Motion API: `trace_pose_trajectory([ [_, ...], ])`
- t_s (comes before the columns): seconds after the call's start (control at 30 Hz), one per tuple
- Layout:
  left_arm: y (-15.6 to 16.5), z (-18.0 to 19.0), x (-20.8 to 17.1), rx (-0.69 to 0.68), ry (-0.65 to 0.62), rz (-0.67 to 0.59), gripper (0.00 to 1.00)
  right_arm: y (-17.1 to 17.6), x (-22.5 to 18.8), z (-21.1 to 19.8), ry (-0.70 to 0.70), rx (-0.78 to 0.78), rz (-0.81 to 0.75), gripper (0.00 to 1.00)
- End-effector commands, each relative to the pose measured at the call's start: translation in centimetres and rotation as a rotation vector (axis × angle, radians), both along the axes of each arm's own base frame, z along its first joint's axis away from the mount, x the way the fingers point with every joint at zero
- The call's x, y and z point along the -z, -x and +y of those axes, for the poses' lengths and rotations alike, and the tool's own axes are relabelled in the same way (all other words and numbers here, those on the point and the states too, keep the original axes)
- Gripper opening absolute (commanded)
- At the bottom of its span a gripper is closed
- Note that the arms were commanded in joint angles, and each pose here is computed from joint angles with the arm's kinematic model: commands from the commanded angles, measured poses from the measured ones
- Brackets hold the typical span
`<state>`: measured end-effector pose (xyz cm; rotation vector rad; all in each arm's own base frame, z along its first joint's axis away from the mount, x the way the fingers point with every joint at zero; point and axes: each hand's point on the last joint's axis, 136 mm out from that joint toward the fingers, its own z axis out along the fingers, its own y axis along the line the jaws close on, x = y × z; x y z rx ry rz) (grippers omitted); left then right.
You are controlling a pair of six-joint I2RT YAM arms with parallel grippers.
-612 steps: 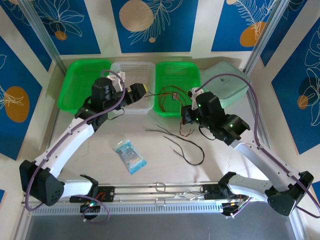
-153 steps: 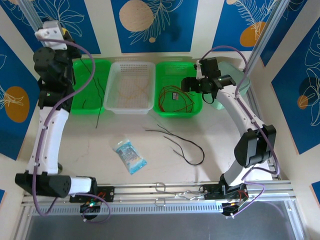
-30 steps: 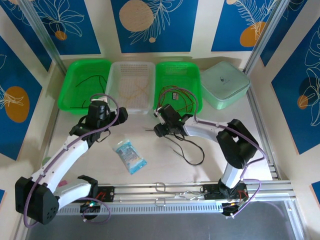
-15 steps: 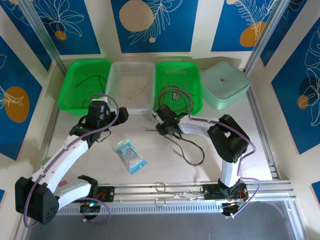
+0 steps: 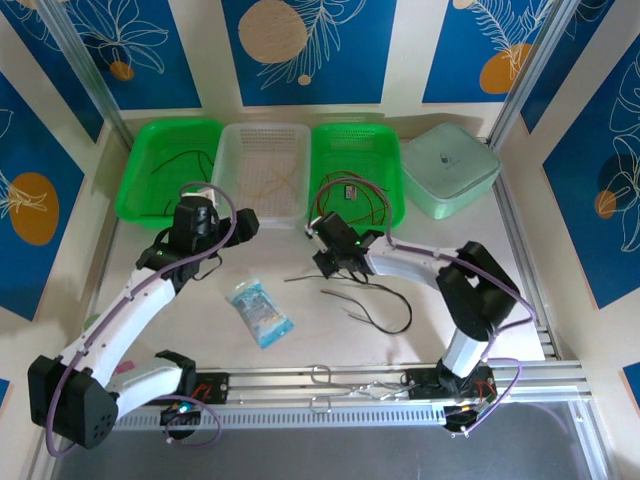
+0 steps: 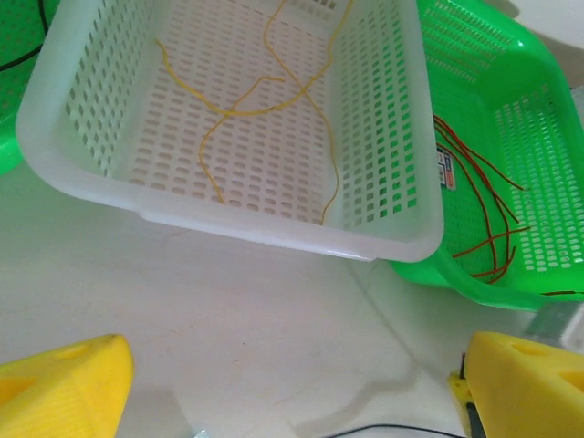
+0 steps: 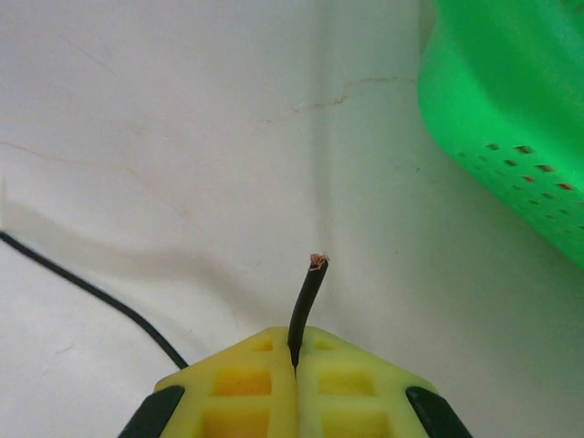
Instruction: Untangle the cables
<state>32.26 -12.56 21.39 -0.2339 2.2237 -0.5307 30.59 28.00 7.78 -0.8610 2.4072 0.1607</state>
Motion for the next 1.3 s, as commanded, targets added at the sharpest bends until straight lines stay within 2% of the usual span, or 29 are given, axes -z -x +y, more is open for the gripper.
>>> trace_pose_trajectory([
  [0.0,-0.6,-1.5,-2.9,0.044,0.06,-0.052,0.93,0.9,-3.6,-0.3,-0.064,0.019,-0.051,0.0],
  [0.3,-2.1,-5.1,-8.6,0.188,0.17,-0.145,0.92,-1.0,-15.0,-0.9,-0.282,0.107,-0.295,0.0],
  [0.53,-2.7,-7.4,-12.5,0.275,0.282,-0.24,0.93,-3.9,-20.0,-1.9,-0.436,0.221,-0.317,0.0],
  [0.6,-2.6,-7.8,-13.4,0.286,0.321,-0.257,0.94,-4.7,-20.7,-2.3,-0.473,0.261,-0.307,0.0],
  [0.77,-1.8,-8.8,-14.4,0.29,0.359,-0.295,0.96,-6.0,-21.5,-3.1,-0.465,0.336,-0.308,0.0],
  [0.9,-1.2,-10.1,-13.7,0.305,0.394,-0.293,0.97,-6.5,-21.8,-3.2,-0.498,0.355,-0.304,0.0],
  [1.27,-1.6,-13.8,-10.6,0.298,0.379,-0.278,0.97,-6.5,-22.2,-3.7,-0.542,0.382,-0.273,0.0],
])
